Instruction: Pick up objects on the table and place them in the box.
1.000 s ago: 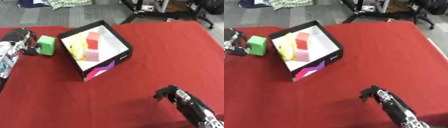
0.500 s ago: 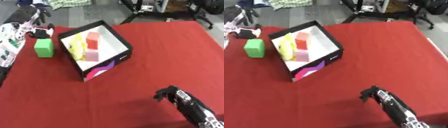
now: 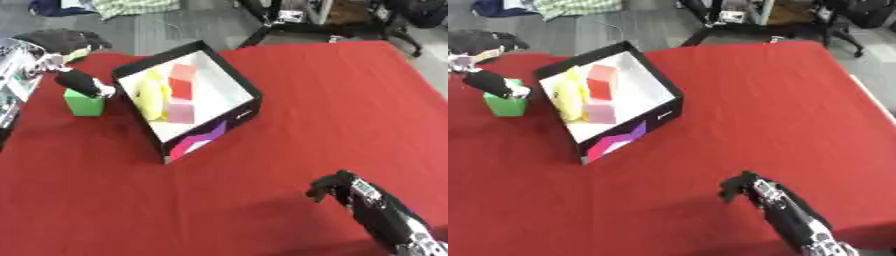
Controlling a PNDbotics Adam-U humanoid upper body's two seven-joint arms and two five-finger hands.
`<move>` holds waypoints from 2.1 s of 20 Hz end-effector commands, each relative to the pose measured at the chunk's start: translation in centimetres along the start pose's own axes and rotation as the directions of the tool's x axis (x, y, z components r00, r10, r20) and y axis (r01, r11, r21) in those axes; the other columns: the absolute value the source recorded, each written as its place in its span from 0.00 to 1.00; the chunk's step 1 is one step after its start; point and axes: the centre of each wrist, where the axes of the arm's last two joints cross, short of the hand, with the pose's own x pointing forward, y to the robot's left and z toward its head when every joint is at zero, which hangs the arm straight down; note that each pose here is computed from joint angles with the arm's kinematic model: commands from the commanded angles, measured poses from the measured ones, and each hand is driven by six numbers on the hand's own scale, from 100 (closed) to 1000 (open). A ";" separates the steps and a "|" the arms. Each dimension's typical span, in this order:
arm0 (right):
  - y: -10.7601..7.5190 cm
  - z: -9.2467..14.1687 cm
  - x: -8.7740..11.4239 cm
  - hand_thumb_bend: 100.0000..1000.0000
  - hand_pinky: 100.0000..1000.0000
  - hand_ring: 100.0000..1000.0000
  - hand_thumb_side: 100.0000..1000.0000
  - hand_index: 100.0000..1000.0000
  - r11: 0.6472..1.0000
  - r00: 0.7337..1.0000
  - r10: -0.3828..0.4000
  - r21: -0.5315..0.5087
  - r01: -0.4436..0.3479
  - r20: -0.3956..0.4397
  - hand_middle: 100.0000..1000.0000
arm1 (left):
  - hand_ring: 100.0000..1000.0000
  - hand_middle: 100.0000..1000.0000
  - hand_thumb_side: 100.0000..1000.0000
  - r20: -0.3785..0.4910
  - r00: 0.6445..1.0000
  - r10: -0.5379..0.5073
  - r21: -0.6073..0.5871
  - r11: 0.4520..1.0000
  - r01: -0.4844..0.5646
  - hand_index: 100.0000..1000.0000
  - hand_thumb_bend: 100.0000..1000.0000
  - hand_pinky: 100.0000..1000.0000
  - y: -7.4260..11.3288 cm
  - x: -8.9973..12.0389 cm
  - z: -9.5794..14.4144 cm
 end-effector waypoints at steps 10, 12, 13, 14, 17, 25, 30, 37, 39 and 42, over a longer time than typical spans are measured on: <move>-0.1 -0.1 0.4 0.00 1.00 0.72 1.00 0.67 1.000 1.000 0.016 0.003 -0.016 0.015 0.46 | 0.87 0.92 0.34 -0.087 0.996 -0.014 0.035 0.999 0.018 1.00 0.33 0.88 -2.0 -2.8 -0.8; -0.1 -0.1 0.4 0.00 1.00 0.72 1.00 0.67 1.000 1.000 0.016 0.003 -0.017 0.018 0.46 | 0.87 0.92 0.33 -0.090 0.996 -0.013 0.024 1.000 0.015 1.00 0.32 0.88 -2.6 -2.7 -1.1; -0.1 -0.2 0.5 0.00 1.00 0.72 1.00 0.67 1.000 1.000 0.016 0.003 -0.016 0.019 0.46 | 0.86 0.90 0.32 -0.091 0.996 -0.012 0.021 1.000 0.014 0.99 0.32 0.87 -2.8 -2.7 -1.2; -0.1 -0.2 0.5 0.00 1.00 0.72 1.00 0.67 1.000 1.000 0.016 0.002 -0.016 0.020 0.46 | 0.85 0.90 0.32 -0.093 0.996 -0.011 0.019 1.000 0.013 0.99 0.31 0.87 -3.1 -2.7 -1.3; -0.1 -0.2 0.5 0.00 1.00 0.72 1.00 0.67 1.000 1.000 0.016 0.002 -0.016 0.022 0.46 | 0.84 0.89 0.30 -0.098 0.995 -0.010 0.021 1.000 0.013 0.99 0.29 0.86 -3.6 -2.5 -1.6; -0.1 -0.3 0.6 0.00 1.00 0.72 1.00 0.67 1.000 1.000 0.016 0.004 -0.016 0.027 0.46 | 0.83 0.88 0.23 -0.131 0.991 -0.015 0.071 0.997 0.024 0.98 0.27 0.85 -4.7 -1.9 -2.0; -0.1 -0.4 0.6 0.00 1.00 0.72 1.00 0.67 1.000 0.999 0.016 0.005 -0.016 0.029 0.46 | 0.81 0.86 0.19 -0.156 0.988 -0.022 0.095 0.995 0.037 0.96 0.26 0.84 -5.4 -1.7 -2.4; 0.0 -0.4 0.6 0.00 1.00 0.72 1.00 0.67 1.000 0.999 0.015 0.009 -0.016 0.029 0.46 | 0.60 0.62 0.06 -0.165 0.986 -0.036 0.114 0.992 0.055 0.78 0.22 0.75 -5.7 -1.4 -2.5; 0.0 -0.4 0.6 0.00 1.00 0.72 1.00 0.67 1.000 0.999 0.015 0.008 -0.015 0.028 0.46 | 0.54 0.55 0.05 -0.178 0.983 -0.036 0.161 0.985 0.066 0.73 0.21 0.72 -5.5 -1.4 -2.5; 0.0 -0.4 0.6 0.00 1.00 0.72 1.00 0.67 1.000 1.000 0.015 0.008 -0.016 0.026 0.46 | 0.46 0.46 0.03 -0.198 0.980 -0.033 0.246 0.966 0.082 0.66 0.18 0.68 -4.6 -1.5 -2.1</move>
